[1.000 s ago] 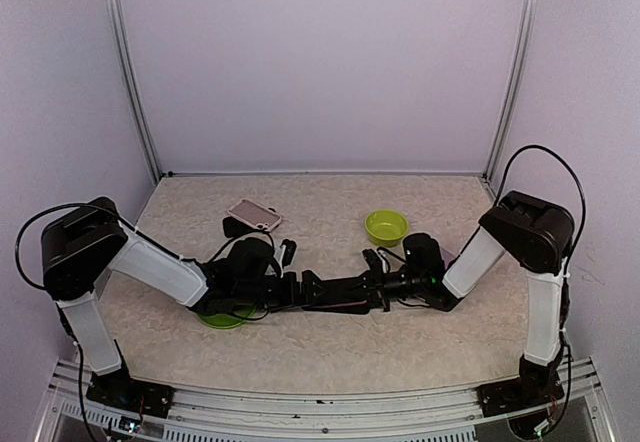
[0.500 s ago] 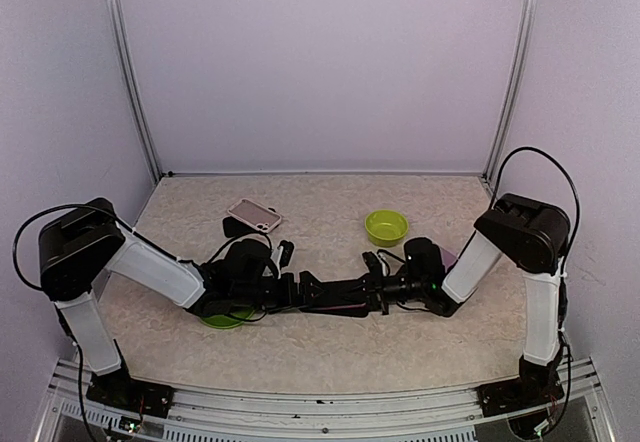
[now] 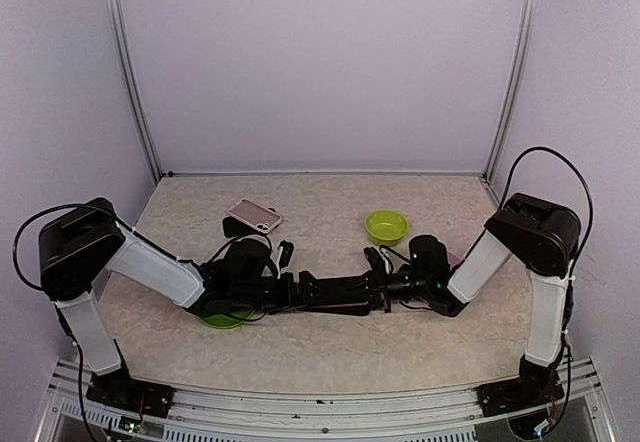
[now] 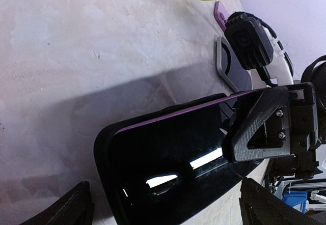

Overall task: Put the phone into the phone case
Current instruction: Install the phone into the phone case.

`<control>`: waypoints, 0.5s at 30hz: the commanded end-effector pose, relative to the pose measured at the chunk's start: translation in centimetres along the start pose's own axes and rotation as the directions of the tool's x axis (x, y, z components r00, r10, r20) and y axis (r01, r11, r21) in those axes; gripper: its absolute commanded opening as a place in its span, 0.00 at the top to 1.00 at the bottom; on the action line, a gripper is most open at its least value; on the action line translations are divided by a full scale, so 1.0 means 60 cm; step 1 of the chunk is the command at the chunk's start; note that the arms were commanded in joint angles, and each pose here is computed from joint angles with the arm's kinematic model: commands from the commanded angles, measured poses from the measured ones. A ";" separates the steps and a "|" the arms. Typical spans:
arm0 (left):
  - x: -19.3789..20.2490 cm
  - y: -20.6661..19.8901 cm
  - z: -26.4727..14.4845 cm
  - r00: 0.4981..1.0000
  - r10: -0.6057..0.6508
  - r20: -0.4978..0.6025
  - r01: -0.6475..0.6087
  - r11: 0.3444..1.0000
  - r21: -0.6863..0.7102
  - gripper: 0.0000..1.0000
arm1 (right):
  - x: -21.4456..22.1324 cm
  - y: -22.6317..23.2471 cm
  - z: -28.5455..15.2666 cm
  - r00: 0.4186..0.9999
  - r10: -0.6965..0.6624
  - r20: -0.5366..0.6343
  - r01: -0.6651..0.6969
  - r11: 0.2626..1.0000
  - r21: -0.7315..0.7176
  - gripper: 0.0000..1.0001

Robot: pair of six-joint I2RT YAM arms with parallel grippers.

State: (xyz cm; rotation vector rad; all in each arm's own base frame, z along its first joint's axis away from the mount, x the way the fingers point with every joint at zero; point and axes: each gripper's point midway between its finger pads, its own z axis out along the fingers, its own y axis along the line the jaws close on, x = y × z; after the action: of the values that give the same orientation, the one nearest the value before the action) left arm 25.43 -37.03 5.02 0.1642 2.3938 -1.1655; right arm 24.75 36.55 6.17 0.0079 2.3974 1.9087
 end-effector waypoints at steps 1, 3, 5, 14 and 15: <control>0.007 0.015 -0.007 1.000 -0.012 -0.020 0.011 1.000 -0.023 0.03 | 0.002 0.057 -0.006 0.994 -0.105 0.000 0.104 0.991 -0.087 1.00; 0.007 0.012 -0.009 1.000 -0.010 -0.019 0.010 1.000 -0.012 0.03 | 0.001 0.057 -0.005 0.994 -0.110 -0.004 0.110 0.990 -0.083 1.00; 0.005 0.002 -0.010 1.000 -0.004 -0.018 0.004 1.000 0.016 0.04 | 0.002 0.055 -0.002 0.993 -0.116 -0.012 0.114 0.990 -0.077 1.00; -0.012 -0.072 -0.025 0.999 0.039 -0.015 -0.035 0.975 0.217 0.09 | 0.013 0.074 0.000 0.982 -0.183 -0.040 0.177 0.977 -0.116 1.00; -0.012 -0.077 -0.025 0.999 0.042 -0.016 -0.037 0.972 0.230 0.10 | 0.016 0.078 0.000 0.980 -0.192 -0.044 0.185 0.975 -0.124 1.00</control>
State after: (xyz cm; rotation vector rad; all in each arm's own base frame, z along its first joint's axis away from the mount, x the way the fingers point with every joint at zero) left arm 24.37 -37.55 5.90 0.2274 2.3711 -1.2931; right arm 24.24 36.60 6.62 -0.0802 2.3800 1.9110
